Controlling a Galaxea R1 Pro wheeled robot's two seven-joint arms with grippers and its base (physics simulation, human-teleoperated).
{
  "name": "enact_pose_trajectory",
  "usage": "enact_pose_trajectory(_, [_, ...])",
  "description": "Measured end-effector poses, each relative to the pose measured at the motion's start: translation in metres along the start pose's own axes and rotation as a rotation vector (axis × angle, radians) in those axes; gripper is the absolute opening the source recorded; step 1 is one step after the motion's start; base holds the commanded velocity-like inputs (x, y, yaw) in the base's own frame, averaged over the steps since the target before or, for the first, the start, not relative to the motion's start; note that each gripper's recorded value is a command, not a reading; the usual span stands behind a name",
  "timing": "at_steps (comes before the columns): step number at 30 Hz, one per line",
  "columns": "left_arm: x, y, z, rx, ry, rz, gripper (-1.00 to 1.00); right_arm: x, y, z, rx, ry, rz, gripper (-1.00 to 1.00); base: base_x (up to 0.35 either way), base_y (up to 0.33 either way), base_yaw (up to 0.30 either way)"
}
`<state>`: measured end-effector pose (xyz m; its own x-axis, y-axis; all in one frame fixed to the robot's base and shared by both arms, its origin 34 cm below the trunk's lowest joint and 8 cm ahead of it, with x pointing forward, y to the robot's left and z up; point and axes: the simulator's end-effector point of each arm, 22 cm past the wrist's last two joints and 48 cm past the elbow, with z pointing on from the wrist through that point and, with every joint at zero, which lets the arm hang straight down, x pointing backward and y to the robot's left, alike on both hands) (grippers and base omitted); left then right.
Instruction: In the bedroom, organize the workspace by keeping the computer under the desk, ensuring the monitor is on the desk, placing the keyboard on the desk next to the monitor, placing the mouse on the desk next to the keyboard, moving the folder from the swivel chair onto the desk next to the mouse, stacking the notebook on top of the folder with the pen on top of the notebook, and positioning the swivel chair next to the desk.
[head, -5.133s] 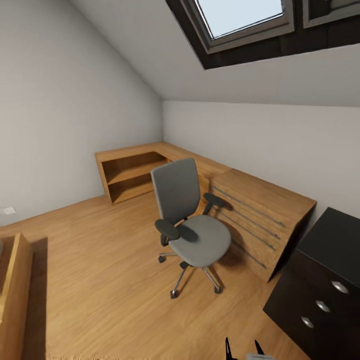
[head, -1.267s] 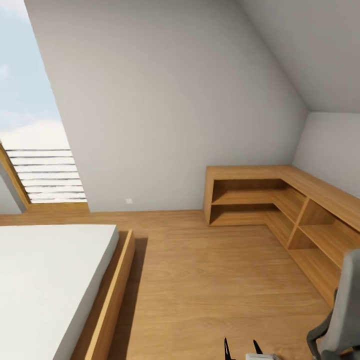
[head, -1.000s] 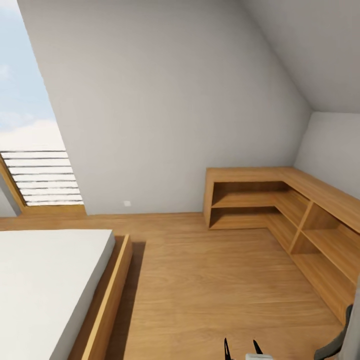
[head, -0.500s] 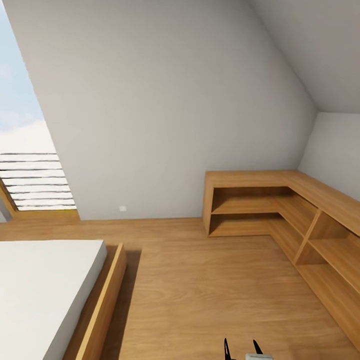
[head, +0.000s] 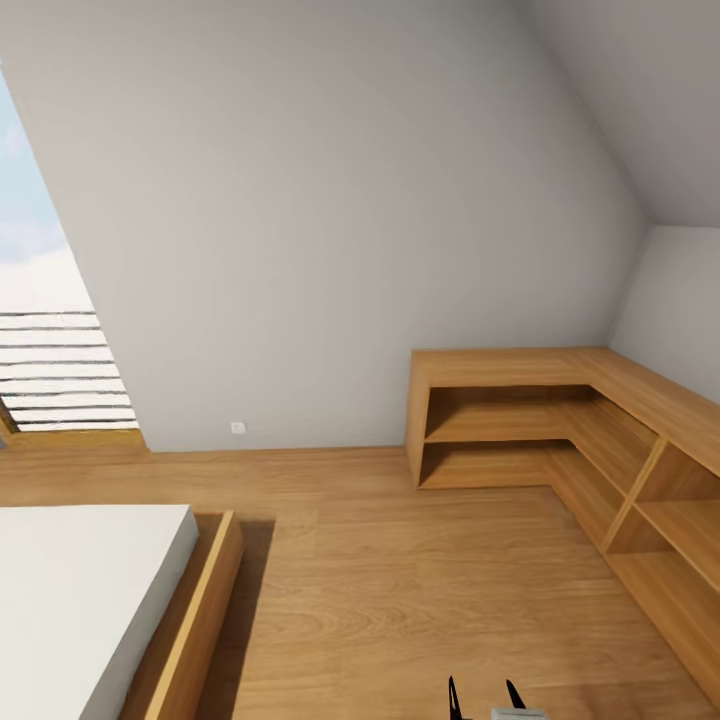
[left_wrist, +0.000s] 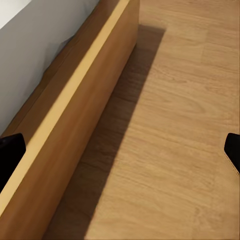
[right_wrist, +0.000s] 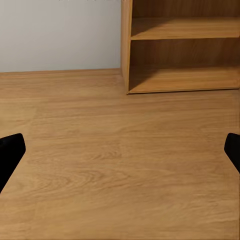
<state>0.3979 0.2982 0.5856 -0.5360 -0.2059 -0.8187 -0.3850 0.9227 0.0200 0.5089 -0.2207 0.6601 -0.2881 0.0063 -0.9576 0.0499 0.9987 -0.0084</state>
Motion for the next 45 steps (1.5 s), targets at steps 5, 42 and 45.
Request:
enact_pose_trajectory(5, [0.0,0.0,0.0,0.0,0.0,0.0,1.0,0.0002,-0.0001,-0.0001,0.0,0.001,0.0,1.0,0.322,-0.002,0.0])
enact_pose_trajectory(42, [0.0004,-0.0008,-0.0001,0.002,0.001,0.001,1.0,0.0002,-0.0012,0.0001,0.002,0.001,-0.002,1.0,0.322,0.0,-0.059])
enact_pose_trajectory(45, [0.0004,-0.0009,-0.0001,0.002,0.002,0.001,1.0,0.0002,-0.0011,0.0001,0.001,0.001,-0.002,1.0,0.322,0.0,-0.247])
